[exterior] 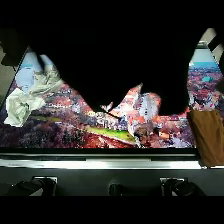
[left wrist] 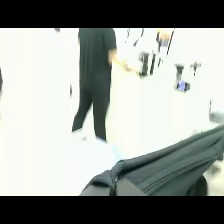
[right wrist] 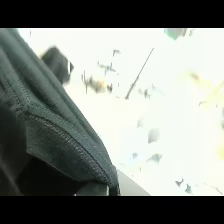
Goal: Fold the shirts.
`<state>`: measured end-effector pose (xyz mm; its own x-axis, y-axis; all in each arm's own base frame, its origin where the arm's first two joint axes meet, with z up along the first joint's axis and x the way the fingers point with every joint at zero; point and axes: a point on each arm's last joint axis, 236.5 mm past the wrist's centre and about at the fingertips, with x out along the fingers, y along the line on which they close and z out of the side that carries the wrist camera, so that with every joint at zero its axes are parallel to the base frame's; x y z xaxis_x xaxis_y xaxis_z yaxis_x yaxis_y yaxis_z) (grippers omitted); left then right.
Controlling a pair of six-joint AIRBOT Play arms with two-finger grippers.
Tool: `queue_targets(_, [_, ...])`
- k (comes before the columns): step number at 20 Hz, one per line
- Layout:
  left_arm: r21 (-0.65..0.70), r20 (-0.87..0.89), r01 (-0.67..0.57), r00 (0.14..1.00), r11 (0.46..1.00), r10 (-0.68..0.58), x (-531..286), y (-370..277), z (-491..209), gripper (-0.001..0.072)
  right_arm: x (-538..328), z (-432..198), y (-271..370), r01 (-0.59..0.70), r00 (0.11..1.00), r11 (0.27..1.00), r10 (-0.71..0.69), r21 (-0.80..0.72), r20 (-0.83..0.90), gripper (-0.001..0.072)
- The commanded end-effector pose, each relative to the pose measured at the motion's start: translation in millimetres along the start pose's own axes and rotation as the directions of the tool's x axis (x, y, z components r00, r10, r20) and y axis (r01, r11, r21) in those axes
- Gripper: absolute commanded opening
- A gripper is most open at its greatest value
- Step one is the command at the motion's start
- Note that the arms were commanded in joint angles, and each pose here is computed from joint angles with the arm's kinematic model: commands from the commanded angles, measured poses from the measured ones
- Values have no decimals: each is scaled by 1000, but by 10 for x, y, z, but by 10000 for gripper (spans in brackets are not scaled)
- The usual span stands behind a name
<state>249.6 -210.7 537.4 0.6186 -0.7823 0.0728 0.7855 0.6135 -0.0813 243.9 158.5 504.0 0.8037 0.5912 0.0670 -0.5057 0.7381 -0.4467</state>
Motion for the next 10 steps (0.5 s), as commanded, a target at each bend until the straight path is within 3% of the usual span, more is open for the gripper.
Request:
queue_targets(1, [49,164,-28,986,998,19,-348,-215,475,31,-187,320,-35,15,996,999,-18,34,87,40])
queue_targets(4, [66,155,-96,984,993,85,-286,-7,438,31,-81,166,-44,10,999,997,-13,82,34,40])
queue_targets(6, [57,95,-161,983,985,155,-85,329,200,31,107,-261,-23,4,993,989,13,145,-120,40])
queue_targets(8, [48,-10,-231,973,972,232,208,779,-211,31,360,-936,107,-16,935,974,95,224,-343,40])
queue_targets(10, [16,-127,-273,954,962,273,591,1258,-718,31,651,-1659,275,-13,823,947,192,320,-534,40])
